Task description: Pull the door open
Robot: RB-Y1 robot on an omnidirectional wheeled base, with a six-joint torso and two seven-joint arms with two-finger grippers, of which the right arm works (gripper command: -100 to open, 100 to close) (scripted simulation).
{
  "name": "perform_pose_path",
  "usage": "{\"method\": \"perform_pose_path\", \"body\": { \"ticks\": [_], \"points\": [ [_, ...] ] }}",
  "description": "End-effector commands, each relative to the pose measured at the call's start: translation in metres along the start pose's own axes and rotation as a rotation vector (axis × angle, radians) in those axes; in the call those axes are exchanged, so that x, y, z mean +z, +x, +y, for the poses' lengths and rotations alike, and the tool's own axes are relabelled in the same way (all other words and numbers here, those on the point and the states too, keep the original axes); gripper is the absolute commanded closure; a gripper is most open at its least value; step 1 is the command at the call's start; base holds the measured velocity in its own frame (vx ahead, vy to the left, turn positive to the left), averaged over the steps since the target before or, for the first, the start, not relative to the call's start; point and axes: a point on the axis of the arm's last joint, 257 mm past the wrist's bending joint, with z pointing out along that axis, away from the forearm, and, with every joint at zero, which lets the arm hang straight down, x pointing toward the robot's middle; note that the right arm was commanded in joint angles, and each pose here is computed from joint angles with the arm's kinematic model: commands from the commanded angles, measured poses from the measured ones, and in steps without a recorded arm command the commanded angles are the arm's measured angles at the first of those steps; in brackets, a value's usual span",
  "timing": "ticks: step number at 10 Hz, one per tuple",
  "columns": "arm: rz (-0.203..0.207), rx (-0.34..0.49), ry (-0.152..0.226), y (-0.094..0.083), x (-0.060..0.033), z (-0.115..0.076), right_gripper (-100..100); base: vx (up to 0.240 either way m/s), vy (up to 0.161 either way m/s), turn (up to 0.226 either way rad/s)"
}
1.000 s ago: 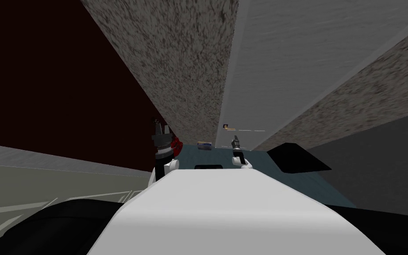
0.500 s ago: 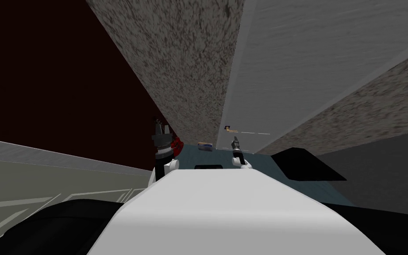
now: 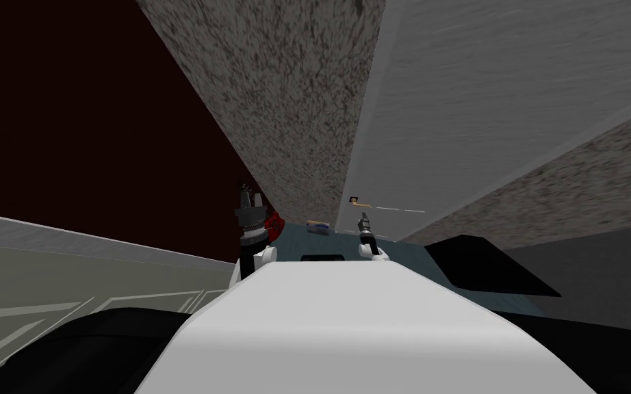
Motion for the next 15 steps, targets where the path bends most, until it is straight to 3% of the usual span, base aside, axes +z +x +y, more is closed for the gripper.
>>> {"method": "perform_pose_path", "body": {
  "ticks": [1, 2, 3, 8, 13, 14, 15],
  "points": [
    [-0.004, -0.001, 0.01, -0.001, -0.0008, -0.005, -100, 0.044, -0.024, 0.052],
    [-0.002, -0.001, 0.006, -0.001, 0.0, -0.003, -100, 0.021, -0.012, 0.014],
    [-0.017, -0.001, 0.008, -0.016, -0.0008, -0.004, -100, 0.092, 0.034, 0.115],
    [-0.056, -0.001, 0.01, -0.054, -0.0035, -0.005, -100, 0.132, 0.016, 0.077],
    [-0.07, -0.001, 0.009, -0.067, -0.0045, -0.005, -100, 0.147, -0.034, 0.041],
    [-0.07, -0.001, 0.009, -0.067, -0.0045, -0.005, 100, -0.015, 0.001, -0.007],
    [-0.07, -0.001, 0.009, -0.067, -0.0045, -0.005, 100, -0.033, 0.005, -0.004]
  ]
}}
